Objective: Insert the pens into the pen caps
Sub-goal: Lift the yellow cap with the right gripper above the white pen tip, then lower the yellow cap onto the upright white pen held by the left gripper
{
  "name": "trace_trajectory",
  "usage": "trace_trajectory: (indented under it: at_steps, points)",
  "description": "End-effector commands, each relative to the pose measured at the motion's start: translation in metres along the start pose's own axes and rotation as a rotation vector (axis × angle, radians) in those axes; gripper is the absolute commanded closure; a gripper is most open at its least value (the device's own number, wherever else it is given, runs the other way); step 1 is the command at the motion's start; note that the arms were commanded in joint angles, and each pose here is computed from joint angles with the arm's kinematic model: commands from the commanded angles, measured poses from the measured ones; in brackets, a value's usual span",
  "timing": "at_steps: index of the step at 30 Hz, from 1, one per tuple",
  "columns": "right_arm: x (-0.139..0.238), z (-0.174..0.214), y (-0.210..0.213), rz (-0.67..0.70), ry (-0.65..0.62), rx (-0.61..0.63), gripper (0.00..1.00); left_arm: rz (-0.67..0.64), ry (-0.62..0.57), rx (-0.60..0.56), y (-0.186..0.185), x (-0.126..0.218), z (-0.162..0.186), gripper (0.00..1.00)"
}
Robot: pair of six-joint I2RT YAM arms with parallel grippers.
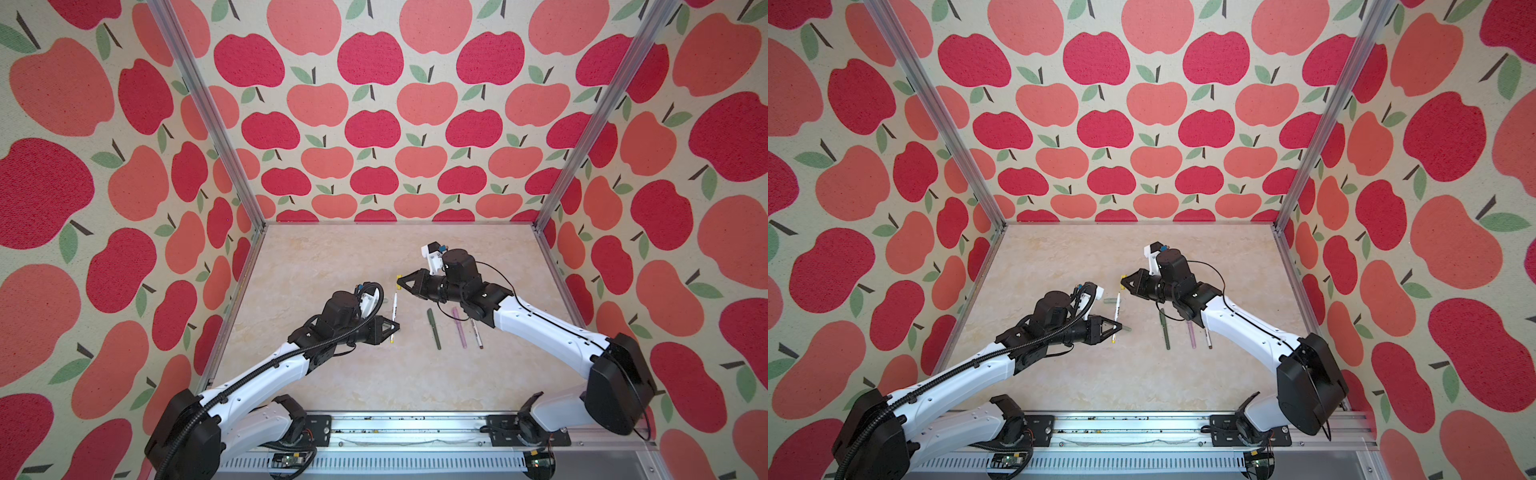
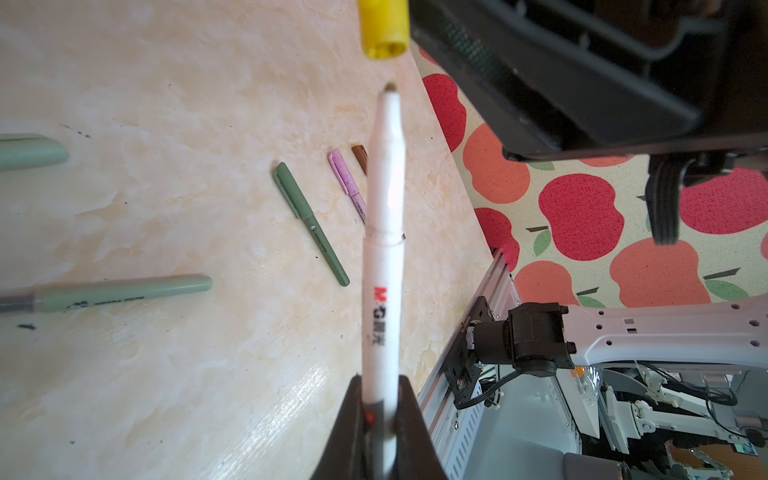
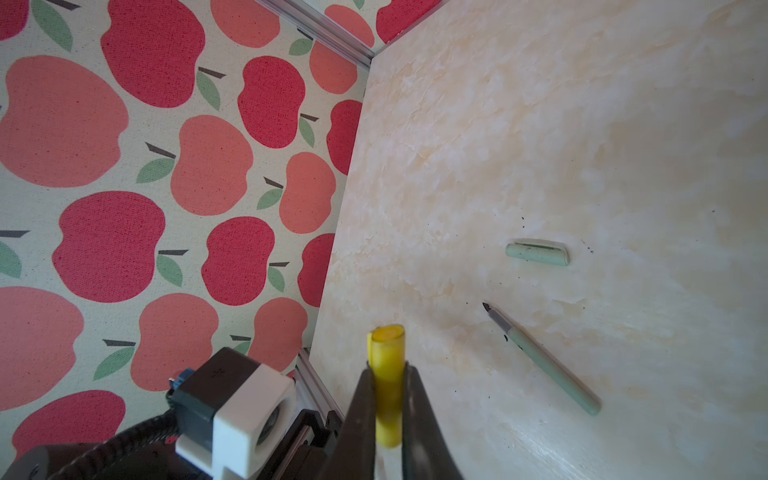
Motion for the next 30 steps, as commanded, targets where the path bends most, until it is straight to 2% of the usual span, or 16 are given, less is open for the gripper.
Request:
trace_trajectory:
  at_steps: [1, 18, 30]
  points:
    - [0.006, -0.005, 0.008, -0.036, -0.02, 0.001, 0.93, 0.0, -0.027, -0.031, -0.006, 0.001, -0.006, 1.0]
    - [0.001, 0.004, 0.017, -0.072, 0.01, 0.007, 0.94, -0.003, -0.033, -0.034, -0.006, 0.001, -0.007, 1.0]
    - [0.003, 0.01, 0.014, -0.039, 0.022, 0.034, 0.94, -0.006, -0.043, -0.035, -0.006, 0.003, -0.007, 1.0]
Point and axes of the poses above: each gripper's point midway between its finger pads, its own x axis back along the fingers, its own y axis along the line the jaws close on, z = x × y, the point moved 8 cm from there along x, back along the fingers, and after that the axes turned 9 degrees about x, right-handed, at the moved point
